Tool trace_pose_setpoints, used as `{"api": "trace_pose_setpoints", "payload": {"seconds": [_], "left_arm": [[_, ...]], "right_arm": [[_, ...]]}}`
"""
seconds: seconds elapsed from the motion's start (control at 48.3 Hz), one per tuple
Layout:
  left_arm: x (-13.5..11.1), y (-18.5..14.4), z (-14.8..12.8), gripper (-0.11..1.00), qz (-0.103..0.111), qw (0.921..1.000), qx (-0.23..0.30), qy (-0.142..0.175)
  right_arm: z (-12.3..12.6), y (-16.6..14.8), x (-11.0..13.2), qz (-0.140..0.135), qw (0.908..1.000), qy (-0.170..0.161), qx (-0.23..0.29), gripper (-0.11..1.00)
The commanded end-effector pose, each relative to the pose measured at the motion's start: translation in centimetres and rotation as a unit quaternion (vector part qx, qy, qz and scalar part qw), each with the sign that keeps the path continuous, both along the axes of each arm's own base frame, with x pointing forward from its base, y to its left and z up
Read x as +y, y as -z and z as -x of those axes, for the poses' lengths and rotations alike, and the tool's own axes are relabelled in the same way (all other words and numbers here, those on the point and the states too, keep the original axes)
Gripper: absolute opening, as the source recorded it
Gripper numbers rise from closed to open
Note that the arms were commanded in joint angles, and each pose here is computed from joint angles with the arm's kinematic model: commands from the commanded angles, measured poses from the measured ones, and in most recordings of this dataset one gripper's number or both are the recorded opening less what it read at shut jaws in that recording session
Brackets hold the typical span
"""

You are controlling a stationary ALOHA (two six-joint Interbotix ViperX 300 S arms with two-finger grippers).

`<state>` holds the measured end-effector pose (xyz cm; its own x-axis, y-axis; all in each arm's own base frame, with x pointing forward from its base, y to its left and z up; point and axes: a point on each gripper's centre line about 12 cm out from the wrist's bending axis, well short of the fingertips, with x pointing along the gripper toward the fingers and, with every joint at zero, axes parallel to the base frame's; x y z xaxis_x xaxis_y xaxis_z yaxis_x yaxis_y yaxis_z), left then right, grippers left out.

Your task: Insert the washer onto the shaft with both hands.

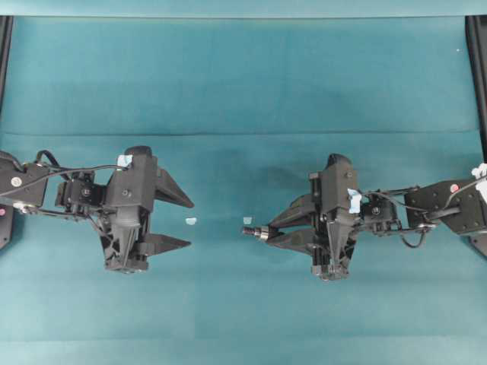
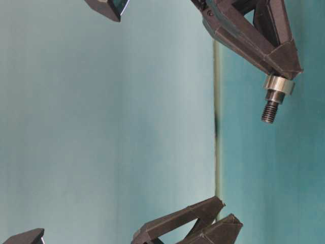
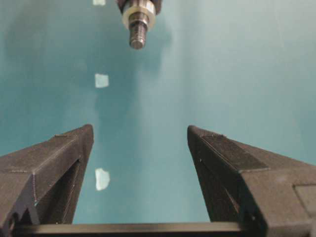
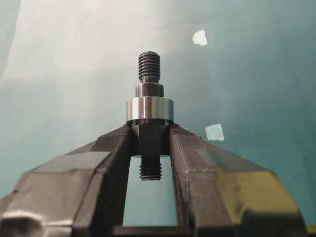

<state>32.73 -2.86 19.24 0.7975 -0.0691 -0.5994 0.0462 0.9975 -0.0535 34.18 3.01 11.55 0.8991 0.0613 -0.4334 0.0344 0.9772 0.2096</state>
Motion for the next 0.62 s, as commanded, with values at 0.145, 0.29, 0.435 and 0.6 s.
{"api": "trace_pose_setpoints", "payload": {"seconds": [0.145,0.29,0.435,0.6], "left_arm": [[-0.12,-0.96,-0.24,0.83,0.001,0.9999,-0.015,0.002],[-0.12,-0.96,-0.24,0.83,0.002,0.9999,-0.015,0.001],[-0.07,-0.91,-0.21,0.83,0.003,0.9999,-0.014,-0.001],[-0.12,-0.86,-0.22,0.83,0.003,0.9999,-0.014,0.0]], "right_arm": [[-0.54,-0.73,0.17,-0.002,0.9999,-0.001,-0.014,0.0],[-0.54,-0.73,0.17,-0.002,0.9999,-0.001,-0.014,0.0],[-0.54,-0.73,0.17,-0.002,0.9999,-0.001,-0.014,0.0],[-0.54,-0.73,0.17,-0.002,0.9999,-0.002,-0.015,0.0]]}}
